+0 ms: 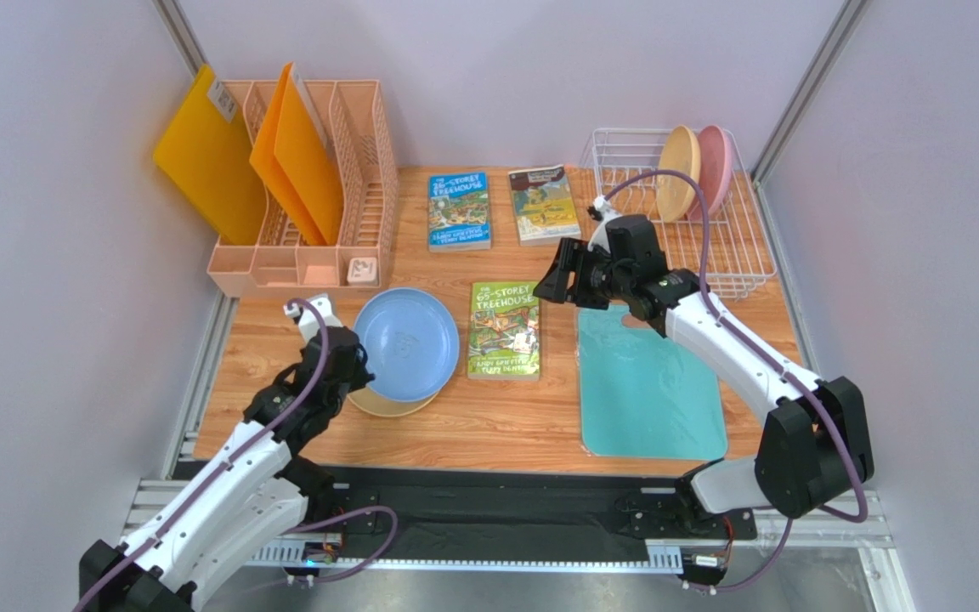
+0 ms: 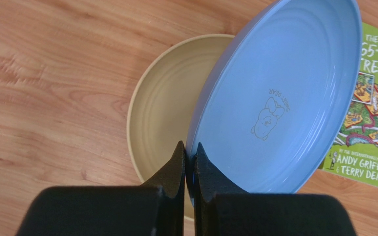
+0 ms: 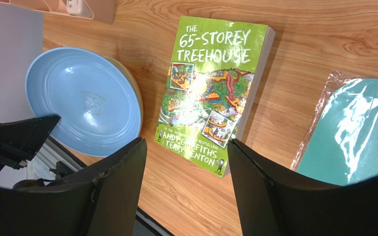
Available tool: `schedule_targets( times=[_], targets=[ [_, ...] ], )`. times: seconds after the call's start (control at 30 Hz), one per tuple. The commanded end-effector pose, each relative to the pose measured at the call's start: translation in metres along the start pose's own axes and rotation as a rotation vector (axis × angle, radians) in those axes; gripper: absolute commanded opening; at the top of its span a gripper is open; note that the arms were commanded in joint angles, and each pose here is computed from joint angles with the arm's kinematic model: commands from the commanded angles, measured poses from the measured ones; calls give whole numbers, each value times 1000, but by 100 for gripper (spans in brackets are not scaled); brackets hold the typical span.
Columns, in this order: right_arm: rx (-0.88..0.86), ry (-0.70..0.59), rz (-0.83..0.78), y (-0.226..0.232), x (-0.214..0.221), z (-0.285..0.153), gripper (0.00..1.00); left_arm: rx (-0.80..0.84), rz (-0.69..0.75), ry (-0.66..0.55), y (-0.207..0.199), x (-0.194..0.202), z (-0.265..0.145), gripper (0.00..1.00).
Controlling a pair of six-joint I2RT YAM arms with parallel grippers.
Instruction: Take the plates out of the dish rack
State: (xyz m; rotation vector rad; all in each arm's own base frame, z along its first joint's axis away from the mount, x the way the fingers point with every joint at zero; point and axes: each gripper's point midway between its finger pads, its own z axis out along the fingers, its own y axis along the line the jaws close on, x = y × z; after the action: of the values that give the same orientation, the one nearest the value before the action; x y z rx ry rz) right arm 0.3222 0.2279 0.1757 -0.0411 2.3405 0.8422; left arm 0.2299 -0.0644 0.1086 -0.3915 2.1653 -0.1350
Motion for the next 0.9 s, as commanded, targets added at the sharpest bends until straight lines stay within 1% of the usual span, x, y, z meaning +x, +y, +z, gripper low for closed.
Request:
schedule_targets(
  times=[0.0, 0.23, 0.27, 0.3, 0.37, 0.43, 0.47, 0.53, 0.57, 0.67, 0.7, 0.73, 0.77, 0.87],
  targets=[
    [6, -40, -35, 3, -17, -6, 67, -69, -60, -19, 13, 1, 1, 0],
    [49, -47, -41, -10, -21, -9, 67, -97, -65, 14, 17, 12, 5, 0],
    [57, -49, -45, -11, -22, -10, 67, -100, -69, 18, 18, 14, 5, 2],
    [65, -55, -50, -13, -24, -11, 67, -100, -70, 20, 19, 15, 5, 10],
    [100, -62, -66, -19, -27, -14, 67, -96, -72, 18, 19, 15, 4, 12],
    [137, -84, -77, -24, -36, -19, 67, -92, -72, 18, 19, 16, 3, 20],
    [151, -87, -89, -26, -38, -21, 67, -89, -75, 16, 19, 16, 3, 27],
    [188, -109, -96, -31, -46, -25, 67, -80, -77, 19, 18, 16, 2, 31],
    [201, -115, -103, -33, -48, -27, 67, -77, -77, 18, 18, 16, 2, 40],
    [261, -144, -116, -42, -60, -34, 68, -66, -72, 20, 16, 16, 1, 53],
    [279, -155, -125, -45, -64, -36, 69, -64, -71, 22, 15, 16, 1, 54],
    [309, -177, -126, -49, -71, -40, 70, -56, -68, 23, 14, 16, 1, 56],
    [357, -203, -129, -56, -78, -45, 70, -52, -70, 21, 13, 15, 0, 65],
    [491, -284, -141, -78, -103, -61, 73, -36, -66, 12, 10, 11, -1, 74]
  ],
)
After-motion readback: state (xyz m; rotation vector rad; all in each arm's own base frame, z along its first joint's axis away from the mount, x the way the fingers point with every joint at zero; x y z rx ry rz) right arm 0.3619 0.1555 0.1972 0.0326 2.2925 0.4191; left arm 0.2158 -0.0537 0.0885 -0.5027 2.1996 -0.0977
